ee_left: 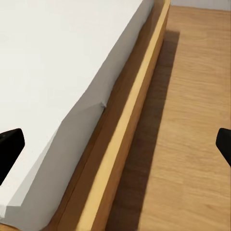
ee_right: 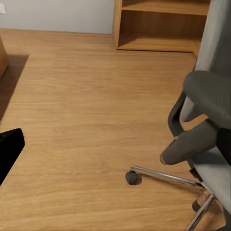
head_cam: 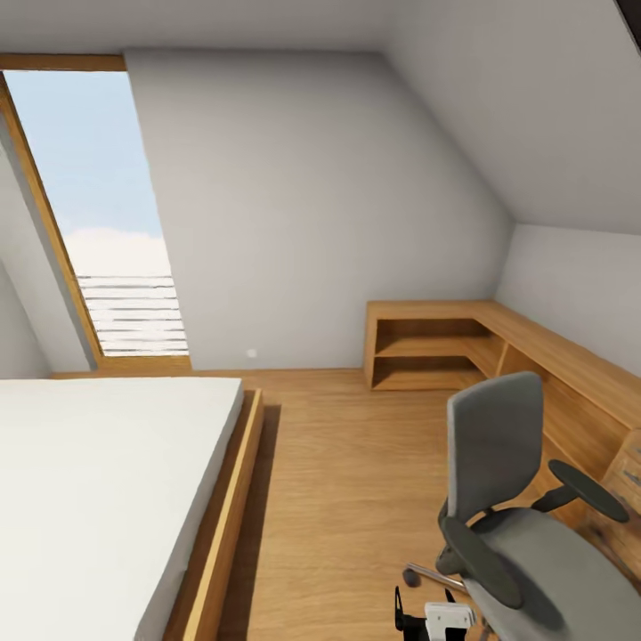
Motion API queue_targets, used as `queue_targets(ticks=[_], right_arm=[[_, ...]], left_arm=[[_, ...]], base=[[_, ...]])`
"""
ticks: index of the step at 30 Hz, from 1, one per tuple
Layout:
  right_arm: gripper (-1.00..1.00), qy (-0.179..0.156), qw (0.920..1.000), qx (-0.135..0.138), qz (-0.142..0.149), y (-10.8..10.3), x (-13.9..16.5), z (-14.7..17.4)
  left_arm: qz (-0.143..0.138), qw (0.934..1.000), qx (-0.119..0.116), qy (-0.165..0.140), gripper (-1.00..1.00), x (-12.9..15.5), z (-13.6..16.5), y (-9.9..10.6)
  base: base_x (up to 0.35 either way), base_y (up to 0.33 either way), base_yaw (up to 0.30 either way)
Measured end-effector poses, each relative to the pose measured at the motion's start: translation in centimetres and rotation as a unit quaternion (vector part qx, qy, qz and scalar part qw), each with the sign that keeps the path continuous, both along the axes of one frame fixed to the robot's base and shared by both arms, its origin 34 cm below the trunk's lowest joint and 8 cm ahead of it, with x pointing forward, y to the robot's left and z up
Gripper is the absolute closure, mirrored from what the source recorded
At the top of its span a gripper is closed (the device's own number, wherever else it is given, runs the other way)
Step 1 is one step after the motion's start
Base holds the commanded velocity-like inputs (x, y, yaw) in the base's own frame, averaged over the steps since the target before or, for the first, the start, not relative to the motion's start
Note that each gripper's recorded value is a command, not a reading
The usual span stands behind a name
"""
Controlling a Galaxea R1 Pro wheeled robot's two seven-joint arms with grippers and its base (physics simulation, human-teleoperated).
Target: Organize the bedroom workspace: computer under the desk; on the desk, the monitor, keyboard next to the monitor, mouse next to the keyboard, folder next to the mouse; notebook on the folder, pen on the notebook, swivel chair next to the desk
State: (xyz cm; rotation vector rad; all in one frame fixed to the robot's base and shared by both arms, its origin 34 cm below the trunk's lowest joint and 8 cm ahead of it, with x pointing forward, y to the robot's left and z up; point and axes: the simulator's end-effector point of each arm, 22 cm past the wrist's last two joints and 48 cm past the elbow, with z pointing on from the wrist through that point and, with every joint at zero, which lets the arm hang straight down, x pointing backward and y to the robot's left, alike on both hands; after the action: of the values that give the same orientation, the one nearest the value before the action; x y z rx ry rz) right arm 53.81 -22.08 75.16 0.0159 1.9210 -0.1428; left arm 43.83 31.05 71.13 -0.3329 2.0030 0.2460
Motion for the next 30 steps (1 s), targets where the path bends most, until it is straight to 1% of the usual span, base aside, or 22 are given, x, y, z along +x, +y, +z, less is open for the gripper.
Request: queue_targets(ticks=[4,12,19,25,30], right_arm=[[-1.00,0.000,1.0000,0.000,0.000,0.02,0.00,-0.01],[-1.00,0.001,1.0000,0.000,0.000,0.02,-0.02,-0.01],[-1.00,0.001,1.0000,0.000,0.000,-0.02,0.00,-0.03],[-1.00,0.001,1.0000,-0.001,0.001,-0.05,0.02,-0.02],[-1.00,0.000,1.0000,-0.001,0.001,-0.07,0.01,0.02]], left_arm=[[-0.002,1.0000,0.000,0.000,-1.00,0.02,-0.01,-0.10],[-0.006,1.0000,-0.001,0.001,-1.00,0.04,-0.04,-0.35],[-0.009,1.0000,-0.003,0.000,-1.00,0.10,-0.03,-0.65],[-0.009,1.0000,-0.002,0.000,-1.00,0.09,-0.04,-0.60],[-0.011,0.9999,-0.003,0.001,-1.00,0.08,-0.05,-0.78]], base=[[0.045,0.000,0.037],[0.200,0.000,0.037],[0.036,0.000,0.172],[0.016,0.000,0.038],[0.192,0.000,0.006]])
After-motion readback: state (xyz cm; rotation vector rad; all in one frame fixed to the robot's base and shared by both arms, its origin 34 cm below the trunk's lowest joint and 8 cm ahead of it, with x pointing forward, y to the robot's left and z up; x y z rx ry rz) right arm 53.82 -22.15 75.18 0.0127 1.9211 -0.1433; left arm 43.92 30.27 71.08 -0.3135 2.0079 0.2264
